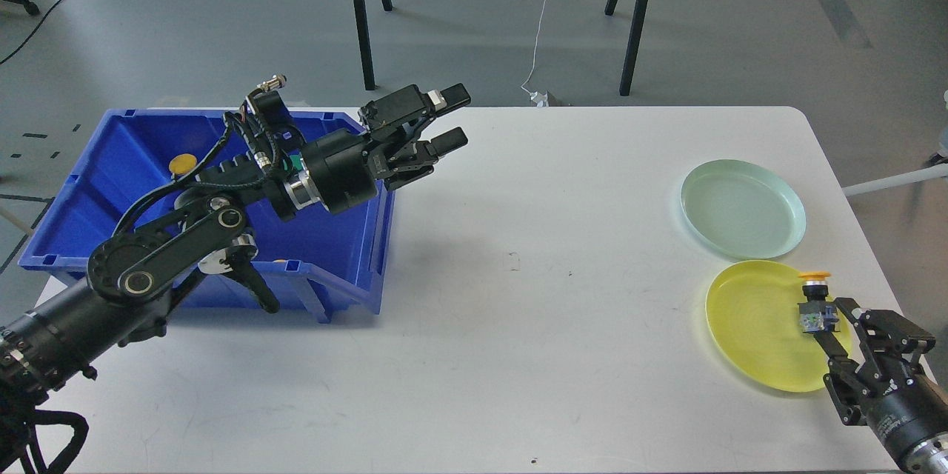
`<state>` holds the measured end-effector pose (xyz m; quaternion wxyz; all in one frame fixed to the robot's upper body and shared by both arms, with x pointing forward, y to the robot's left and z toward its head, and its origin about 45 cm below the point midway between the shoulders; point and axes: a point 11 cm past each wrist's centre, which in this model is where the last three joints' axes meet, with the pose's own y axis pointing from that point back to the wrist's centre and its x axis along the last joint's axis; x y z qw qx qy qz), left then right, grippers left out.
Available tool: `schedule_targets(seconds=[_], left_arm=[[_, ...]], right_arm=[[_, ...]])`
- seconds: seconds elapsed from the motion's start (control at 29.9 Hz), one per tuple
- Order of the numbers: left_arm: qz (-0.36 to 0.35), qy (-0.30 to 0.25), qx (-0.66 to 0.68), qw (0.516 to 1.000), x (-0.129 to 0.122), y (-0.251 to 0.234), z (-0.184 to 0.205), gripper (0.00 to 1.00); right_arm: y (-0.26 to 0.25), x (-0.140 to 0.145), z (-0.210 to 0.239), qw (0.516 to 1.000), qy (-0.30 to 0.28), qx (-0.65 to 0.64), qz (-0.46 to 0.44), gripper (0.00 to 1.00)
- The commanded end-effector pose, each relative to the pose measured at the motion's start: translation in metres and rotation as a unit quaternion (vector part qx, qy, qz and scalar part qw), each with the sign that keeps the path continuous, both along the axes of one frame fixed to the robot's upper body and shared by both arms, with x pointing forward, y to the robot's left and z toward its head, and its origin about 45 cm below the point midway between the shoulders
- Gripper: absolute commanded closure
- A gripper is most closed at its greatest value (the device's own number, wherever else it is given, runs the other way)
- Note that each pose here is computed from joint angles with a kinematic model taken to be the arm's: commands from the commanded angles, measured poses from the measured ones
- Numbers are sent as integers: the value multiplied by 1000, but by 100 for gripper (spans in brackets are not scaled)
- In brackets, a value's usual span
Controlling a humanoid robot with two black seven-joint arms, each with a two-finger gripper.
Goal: Pass button and place on color plate
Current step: 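Lower the yellow button onto the yellow plate with the right gripper, then reach the left gripper into the bin and grasp the green button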
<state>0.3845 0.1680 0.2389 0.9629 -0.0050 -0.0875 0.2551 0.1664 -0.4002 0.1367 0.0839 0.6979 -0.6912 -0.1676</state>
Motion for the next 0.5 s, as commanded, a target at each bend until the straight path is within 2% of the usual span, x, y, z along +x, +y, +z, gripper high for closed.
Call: schedule_targets(seconds=[0.0,0.1,0.23,0.37,0.47], left_arm=[[30,-19,-5,999,11,23,17,8],[75,-48,11,996,23,67,40,7],[125,-94,112,981,26,147,74,4],[142,-166,305,927,12,217,114,3],[118,-191,438,870,1,241,113,2]], right_arm=[[10,16,11,999,-29,19,11,44],[20,46,33,996,-77,26,27,44],[32,80,61,990,-134,33,42,44],[47,105,79,981,-179,56,44,44],[54,120,93,975,-209,70,42,44]])
